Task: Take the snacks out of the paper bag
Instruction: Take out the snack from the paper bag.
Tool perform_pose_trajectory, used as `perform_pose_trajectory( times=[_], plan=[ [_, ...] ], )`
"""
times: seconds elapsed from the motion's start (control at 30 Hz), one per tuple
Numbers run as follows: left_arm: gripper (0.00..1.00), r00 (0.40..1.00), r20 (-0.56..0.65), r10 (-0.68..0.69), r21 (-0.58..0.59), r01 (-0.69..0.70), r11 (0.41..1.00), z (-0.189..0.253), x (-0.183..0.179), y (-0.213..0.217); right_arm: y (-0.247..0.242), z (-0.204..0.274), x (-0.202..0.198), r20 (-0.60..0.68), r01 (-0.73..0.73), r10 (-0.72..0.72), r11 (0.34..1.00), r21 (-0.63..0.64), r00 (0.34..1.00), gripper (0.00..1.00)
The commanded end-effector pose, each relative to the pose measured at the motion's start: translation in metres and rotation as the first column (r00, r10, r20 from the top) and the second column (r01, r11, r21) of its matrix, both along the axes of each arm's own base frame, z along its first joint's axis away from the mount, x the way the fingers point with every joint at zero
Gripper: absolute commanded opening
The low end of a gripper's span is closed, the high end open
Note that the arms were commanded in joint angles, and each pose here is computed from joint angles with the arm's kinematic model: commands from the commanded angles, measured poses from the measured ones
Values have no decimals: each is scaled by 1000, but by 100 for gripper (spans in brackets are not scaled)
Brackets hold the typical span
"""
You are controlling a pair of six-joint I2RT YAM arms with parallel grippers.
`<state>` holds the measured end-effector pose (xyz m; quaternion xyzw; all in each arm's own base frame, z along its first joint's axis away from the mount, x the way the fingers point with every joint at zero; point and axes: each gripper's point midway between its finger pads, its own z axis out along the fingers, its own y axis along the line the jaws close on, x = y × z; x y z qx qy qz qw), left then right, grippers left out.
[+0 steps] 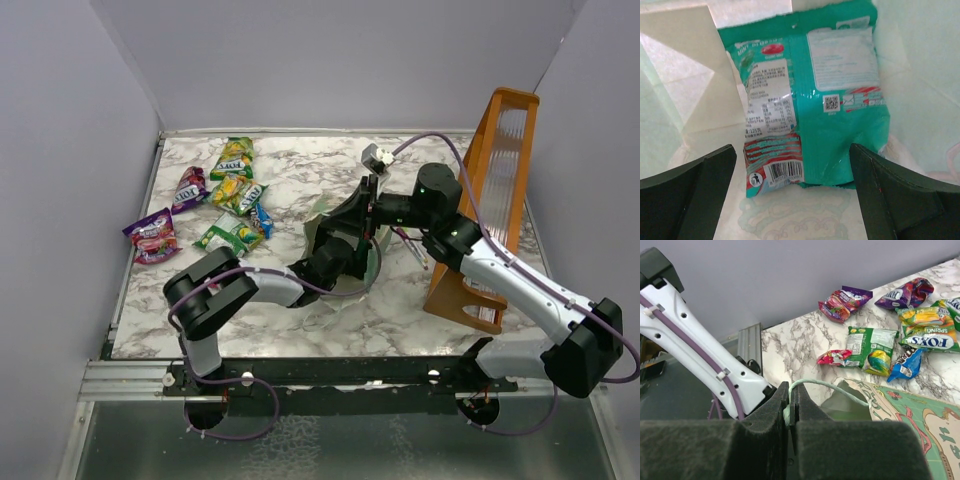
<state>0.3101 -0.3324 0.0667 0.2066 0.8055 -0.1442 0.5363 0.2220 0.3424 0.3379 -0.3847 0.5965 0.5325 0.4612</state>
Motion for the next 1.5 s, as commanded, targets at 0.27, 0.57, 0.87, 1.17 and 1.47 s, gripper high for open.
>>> perform_pose_trajectory(
  times=[0.27, 0.57, 0.87, 1.17, 1.47],
  plan=[
    [81, 992, 77, -100, 71, 95, 993, -34, 37, -35, -10, 11, -20, 1, -25, 25, 999, 30, 1000, 1],
    [22, 990, 107, -92, 108, 81, 991, -17, 43, -33, -18, 12, -15, 23, 48, -49, 998, 27, 999, 2],
    [2, 986, 32, -164, 98, 161, 982, 32, 2, -25, -23, -5, 11, 36, 179, -178, 983, -35, 983, 2],
    [1, 968, -89, -234, 30, 237, 971, 51, -50, -5, -25, -3, 28, 63, 258, -255, 965, -47, 965, 2],
    [0, 948, -60, -314, 26, 316, 948, 77, -94, 11, -42, 5, 55, 50, 436, -434, 899, -39, 899, 2]
  ],
)
